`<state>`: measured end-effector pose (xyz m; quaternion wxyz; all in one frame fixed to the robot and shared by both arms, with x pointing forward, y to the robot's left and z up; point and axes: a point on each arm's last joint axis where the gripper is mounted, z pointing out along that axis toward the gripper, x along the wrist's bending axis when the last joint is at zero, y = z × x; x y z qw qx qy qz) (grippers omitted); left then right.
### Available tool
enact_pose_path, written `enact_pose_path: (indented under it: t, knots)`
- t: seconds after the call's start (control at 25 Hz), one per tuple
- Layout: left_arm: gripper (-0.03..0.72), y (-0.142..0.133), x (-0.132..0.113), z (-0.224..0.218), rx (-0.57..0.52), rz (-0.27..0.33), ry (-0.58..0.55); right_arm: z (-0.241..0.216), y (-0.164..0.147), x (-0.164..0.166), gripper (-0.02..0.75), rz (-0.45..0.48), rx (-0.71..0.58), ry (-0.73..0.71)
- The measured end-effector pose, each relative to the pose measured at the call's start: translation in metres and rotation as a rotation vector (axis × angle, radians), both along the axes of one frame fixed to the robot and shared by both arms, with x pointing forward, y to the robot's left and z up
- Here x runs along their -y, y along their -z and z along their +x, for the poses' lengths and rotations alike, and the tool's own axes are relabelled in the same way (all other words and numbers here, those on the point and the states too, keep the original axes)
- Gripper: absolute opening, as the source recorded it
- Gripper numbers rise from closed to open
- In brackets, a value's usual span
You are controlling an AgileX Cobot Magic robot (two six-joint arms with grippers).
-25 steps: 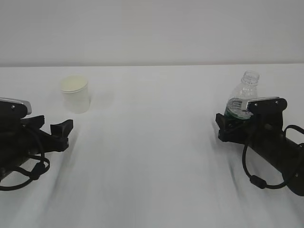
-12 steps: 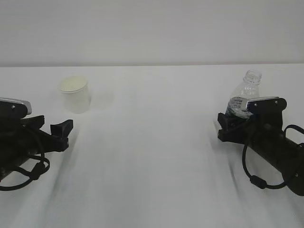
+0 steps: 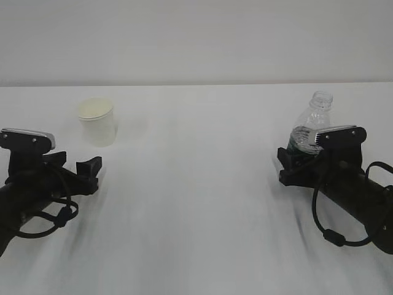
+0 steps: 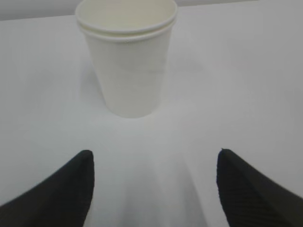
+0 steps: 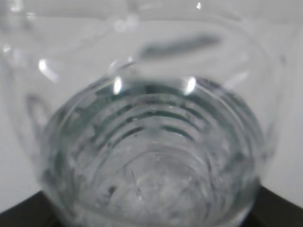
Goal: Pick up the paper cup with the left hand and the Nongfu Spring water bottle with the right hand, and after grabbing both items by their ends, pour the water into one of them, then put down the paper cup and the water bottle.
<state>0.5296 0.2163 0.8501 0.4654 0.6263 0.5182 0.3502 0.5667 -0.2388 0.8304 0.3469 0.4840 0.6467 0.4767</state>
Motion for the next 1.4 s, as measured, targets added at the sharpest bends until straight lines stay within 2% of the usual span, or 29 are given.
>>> enact_pose_path:
  t: [0.32, 0.72, 1.04, 1.4]
  knots:
    - [0.576, 0.010, 0.005, 0.019, 0.019, 0.007, -0.002, -0.001, -0.001, -0.004, 0.457, -0.009, -0.003, -0.053]
    - [0.577, 0.014, 0.009, 0.033, 0.042, -0.001, -0.008, 0.001, -0.029, -0.007, 0.456, -0.030, 0.029, -0.087]
    - [0.576, 0.029, 0.009, 0.046, 0.033, 0.002, -0.021, -0.001, -0.032, -0.008, 0.456, -0.044, 0.019, -0.112]
    - [0.576, 0.021, 0.006, 0.066, 0.096, -0.017, -0.048, -0.001, -0.031, -0.009, 0.456, -0.051, 0.009, -0.123]
